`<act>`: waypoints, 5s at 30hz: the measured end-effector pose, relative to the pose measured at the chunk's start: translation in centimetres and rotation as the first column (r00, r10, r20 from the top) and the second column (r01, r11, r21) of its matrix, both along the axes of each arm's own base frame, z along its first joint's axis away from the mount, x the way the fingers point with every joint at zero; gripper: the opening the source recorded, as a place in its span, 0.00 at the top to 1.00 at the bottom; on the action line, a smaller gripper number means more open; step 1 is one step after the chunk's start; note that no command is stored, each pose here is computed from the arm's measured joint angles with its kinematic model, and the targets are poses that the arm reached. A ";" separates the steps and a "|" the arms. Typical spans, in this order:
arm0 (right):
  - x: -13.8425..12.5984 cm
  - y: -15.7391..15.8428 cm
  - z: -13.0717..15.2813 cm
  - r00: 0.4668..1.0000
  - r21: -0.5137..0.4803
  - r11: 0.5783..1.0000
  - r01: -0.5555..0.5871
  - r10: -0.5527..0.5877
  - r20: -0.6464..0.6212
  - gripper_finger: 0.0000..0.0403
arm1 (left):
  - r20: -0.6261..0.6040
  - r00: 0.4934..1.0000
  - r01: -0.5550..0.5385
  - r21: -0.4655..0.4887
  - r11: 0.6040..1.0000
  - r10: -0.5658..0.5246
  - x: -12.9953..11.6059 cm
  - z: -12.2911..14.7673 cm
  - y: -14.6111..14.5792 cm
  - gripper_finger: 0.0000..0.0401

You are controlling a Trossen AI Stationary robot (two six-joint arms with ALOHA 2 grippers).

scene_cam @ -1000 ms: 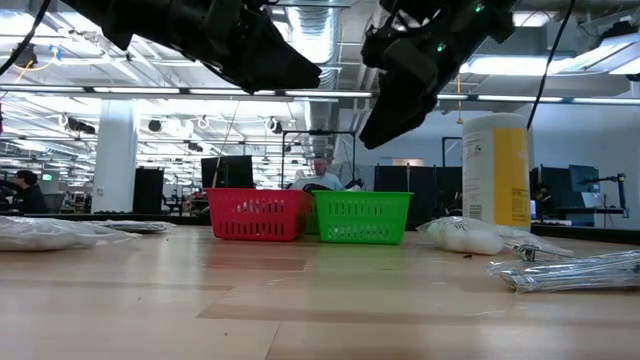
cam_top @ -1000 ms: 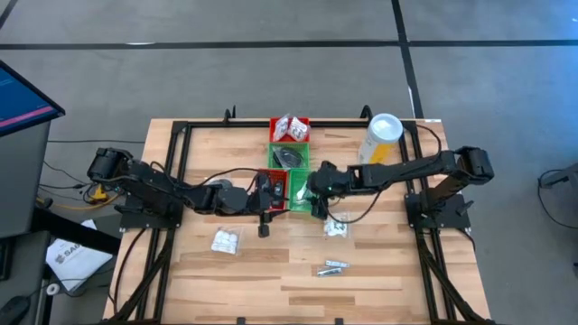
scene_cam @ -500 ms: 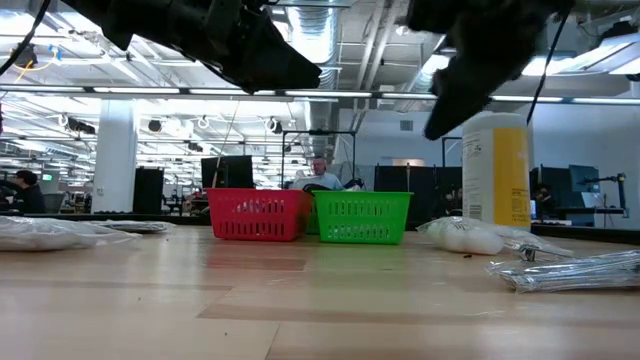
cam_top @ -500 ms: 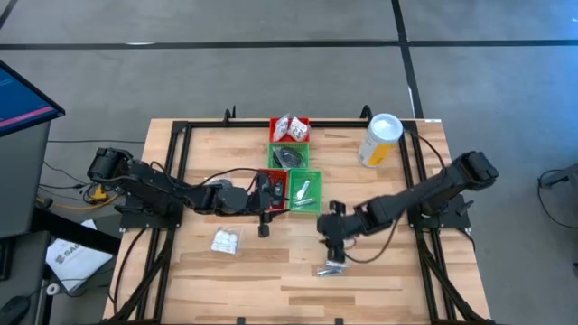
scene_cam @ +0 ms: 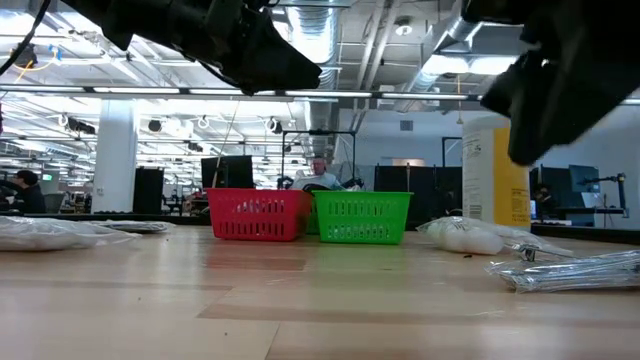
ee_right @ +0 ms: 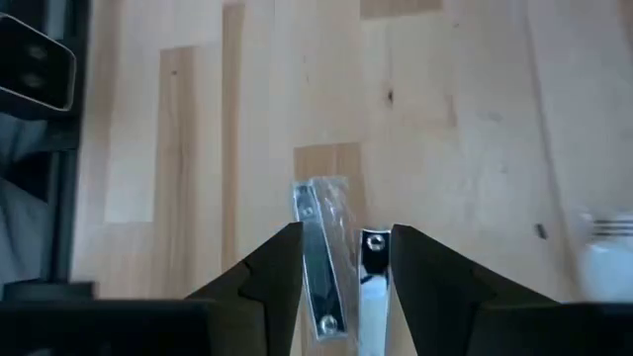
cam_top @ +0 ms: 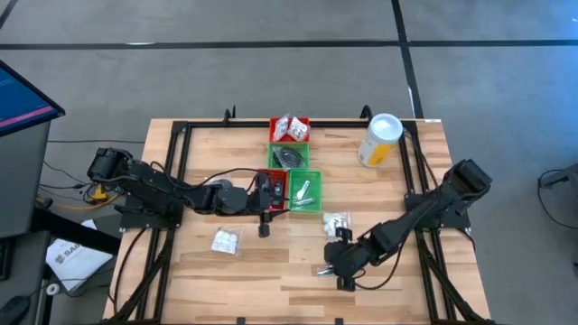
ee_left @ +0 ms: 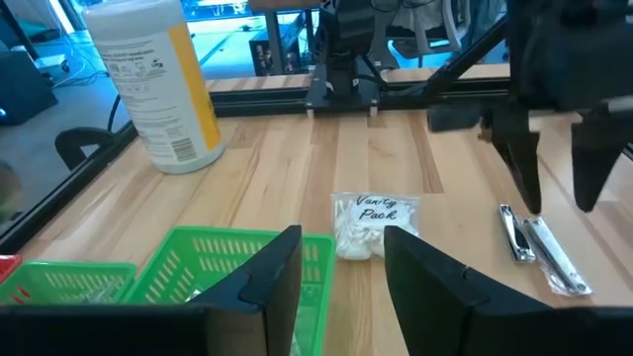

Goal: Pick & Place Travel size toiletries
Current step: Put the silver nail cutter into the bottom green bin, then put the black hairbrush into the top green bin

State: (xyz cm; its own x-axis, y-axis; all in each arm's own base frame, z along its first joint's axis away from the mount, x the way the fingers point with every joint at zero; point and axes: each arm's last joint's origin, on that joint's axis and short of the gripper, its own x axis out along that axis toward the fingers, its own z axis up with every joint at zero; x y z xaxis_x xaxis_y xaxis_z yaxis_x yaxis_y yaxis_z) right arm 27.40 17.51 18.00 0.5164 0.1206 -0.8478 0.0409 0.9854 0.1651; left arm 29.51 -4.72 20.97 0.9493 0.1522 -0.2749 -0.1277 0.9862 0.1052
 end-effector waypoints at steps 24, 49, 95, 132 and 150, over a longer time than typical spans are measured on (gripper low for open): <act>1.0 0.4 -5.1 0.991 -0.076 0.995 0.063 -0.071 -0.113 0.66 | 0.000 1.000 0.000 0.000 1.000 0.000 0.0 0.0 0.0 0.66; 2.4 0.6 -2.8 0.995 -0.109 0.994 -0.017 0.006 -0.095 0.90 | 0.000 1.000 0.000 0.000 1.000 0.000 0.0 0.0 0.0 0.66; 8.0 -16.0 4.2 1.000 -0.359 0.933 -0.012 0.002 -0.030 0.90 | -0.002 1.000 0.000 0.001 1.000 0.000 0.0 0.0 0.0 0.66; 8.8 -20.3 3.3 0.996 -0.272 0.960 0.070 -0.050 0.078 0.55 | -0.357 0.928 -0.105 0.033 0.994 0.110 -2.9 -1.9 0.7 0.66; 8.9 -20.3 3.5 0.995 -0.287 0.956 0.056 -0.029 0.098 0.56 | -0.701 0.652 -0.389 0.015 0.921 0.287 -10.4 -1.4 1.9 0.66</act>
